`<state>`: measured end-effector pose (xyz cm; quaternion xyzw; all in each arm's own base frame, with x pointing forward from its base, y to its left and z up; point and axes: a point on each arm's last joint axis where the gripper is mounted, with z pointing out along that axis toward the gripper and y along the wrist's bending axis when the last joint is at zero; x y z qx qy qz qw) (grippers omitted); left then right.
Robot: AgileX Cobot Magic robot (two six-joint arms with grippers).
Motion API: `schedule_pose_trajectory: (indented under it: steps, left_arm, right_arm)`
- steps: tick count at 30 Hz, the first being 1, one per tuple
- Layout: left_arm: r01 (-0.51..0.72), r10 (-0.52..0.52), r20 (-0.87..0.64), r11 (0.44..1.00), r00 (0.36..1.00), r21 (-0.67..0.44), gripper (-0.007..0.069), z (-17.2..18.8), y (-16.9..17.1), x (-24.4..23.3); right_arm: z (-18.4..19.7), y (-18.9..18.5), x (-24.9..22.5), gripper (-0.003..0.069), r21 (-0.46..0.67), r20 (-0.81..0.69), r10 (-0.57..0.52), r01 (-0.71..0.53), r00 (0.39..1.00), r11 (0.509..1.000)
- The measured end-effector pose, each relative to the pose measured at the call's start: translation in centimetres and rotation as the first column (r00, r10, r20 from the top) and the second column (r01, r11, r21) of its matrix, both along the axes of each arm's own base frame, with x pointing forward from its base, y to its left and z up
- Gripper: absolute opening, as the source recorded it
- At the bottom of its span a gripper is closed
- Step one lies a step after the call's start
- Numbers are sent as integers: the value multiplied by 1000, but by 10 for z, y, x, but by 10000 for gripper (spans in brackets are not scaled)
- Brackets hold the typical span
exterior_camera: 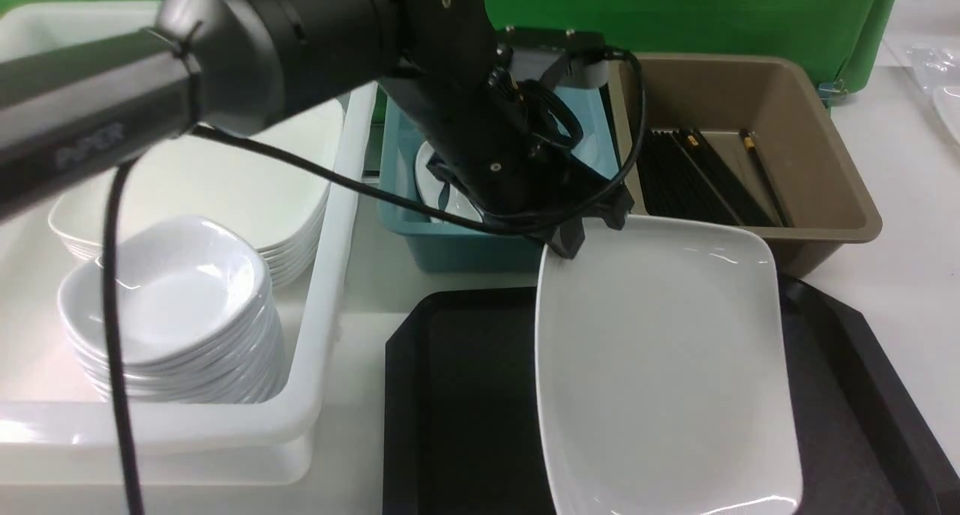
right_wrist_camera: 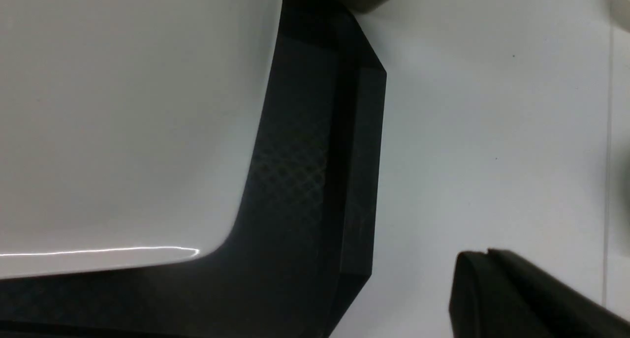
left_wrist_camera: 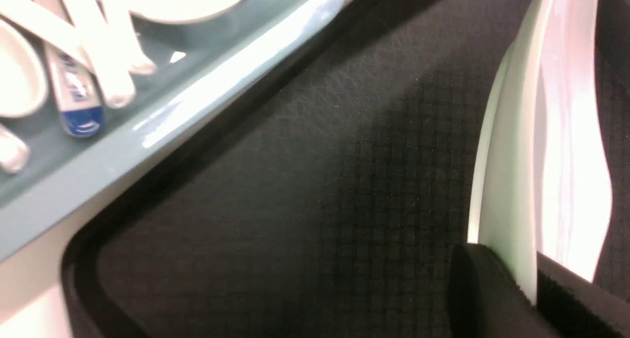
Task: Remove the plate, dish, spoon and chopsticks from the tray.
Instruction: Use the left arm to put the plate into the large storage box on the left
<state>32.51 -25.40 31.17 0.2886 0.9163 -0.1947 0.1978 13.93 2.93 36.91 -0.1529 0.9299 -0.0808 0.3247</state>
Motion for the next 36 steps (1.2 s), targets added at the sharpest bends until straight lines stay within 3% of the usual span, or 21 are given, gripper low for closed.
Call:
schedule_pose_trajectory:
  steps: [14, 21, 26, 32, 36]
  left_arm:
    - [-17, 19, 149, 1000, 989, -12, 18, 53, 23, -21]
    - [-50, 52, 182, 999, 982, -17, 18, 63, 29, -24]
    - [-127, 133, 208, 991, 969, -44, 22, 82, 46, -16]
    - [-259, 317, 254, 937, 914, -235, 23, 135, 102, 3]
    - [-350, 446, 246, 869, 861, -350, 23, 159, 155, 11]
  right_arm:
    - [0, 0, 0, 35, 0, 0, 0, 0, 1000, 1000]
    - [0, 0, 0, 44, 0, 0, 0, 0, 1000, 1000]
    - [0, 0, 0, 53, 0, 0, 0, 0, 1000, 1000]
    - [0, 0, 0, 55, 0, -1, 0, 0, 1000, 1000]
    - [0, 0, 0, 56, 0, -1, 0, 0, 1000, 1000]
